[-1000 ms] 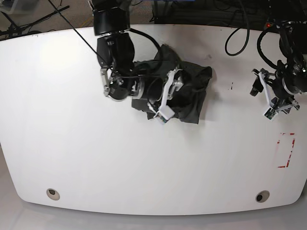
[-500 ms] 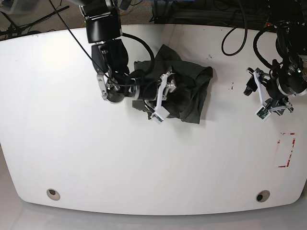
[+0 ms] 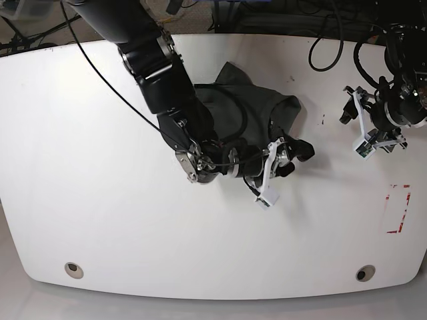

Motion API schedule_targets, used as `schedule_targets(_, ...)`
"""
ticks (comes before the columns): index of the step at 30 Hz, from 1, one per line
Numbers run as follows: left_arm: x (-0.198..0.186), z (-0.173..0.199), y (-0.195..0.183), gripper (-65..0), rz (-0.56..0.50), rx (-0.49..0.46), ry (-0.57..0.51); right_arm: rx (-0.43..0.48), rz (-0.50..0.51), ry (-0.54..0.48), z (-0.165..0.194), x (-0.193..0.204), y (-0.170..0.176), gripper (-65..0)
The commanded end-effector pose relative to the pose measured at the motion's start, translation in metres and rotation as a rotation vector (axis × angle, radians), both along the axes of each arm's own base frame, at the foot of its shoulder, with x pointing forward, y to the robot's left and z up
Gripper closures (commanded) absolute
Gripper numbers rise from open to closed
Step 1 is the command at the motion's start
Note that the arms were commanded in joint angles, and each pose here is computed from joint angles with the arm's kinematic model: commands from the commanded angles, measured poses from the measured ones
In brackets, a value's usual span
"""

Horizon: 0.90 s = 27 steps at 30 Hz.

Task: Fold the T-shirt properly
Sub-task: 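Grasp the bundle's edges with both grippers and lift them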

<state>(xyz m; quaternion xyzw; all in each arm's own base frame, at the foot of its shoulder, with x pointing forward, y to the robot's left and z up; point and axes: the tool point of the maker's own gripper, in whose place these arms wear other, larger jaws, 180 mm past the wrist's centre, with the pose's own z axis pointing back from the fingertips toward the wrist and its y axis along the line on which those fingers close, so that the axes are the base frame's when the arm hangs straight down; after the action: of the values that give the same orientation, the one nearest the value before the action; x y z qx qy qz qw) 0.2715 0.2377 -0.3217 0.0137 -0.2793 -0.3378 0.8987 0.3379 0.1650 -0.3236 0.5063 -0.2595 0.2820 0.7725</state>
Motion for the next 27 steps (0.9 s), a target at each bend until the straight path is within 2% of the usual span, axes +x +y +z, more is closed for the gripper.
schedule_targets(1,0.007,0.012,0.002,-39.0,-0.013,0.012,-0.038,0.058,-0.018,-0.060,0.033,0.019,0.006,-46.0)
schedule_targets(5,0.008,0.014,-0.012,-39.0,-0.050,0.005,-0.051,0.031,-0.052,-0.146,0.044,0.030,-0.025,-46.0)
schedule_targets(9,0.009,0.010,-0.060,-39.0,-0.203,-0.049,-0.065,0.004,-0.089,-0.258,0.057,0.028,-0.066,-46.0)
schedule_targets(12,0.002,0.004,-0.095,-39.0,-0.296,-0.116,-0.066,-0.013,-0.132,-0.300,0.060,0.025,-0.095,-46.0)
schedule_targets(19,-0.018,-0.020,-0.160,-39.0,-0.458,-0.134,-0.054,-0.111,-0.240,-0.259,0.027,0.017,-0.163,-44.5)
schedule_targets(22,-0.021,-0.028,-0.176,-39.0,-0.488,-0.100,-0.062,-0.126,-0.267,-0.230,0.016,0.013,-0.175,-35.2)
schedule_targets(25,-0.025,-0.033,-0.186,-39.0,-0.506,-0.081,-0.059,-0.166,-0.279,-0.181,-0.005,0.012,-0.183,-22.8)
schedule_targets(27,-0.033,-0.038,-0.187,-39.0,-0.509,-0.085,-0.039,-0.219,-0.279,-0.169,-0.020,0.012,-0.187,-19.2)
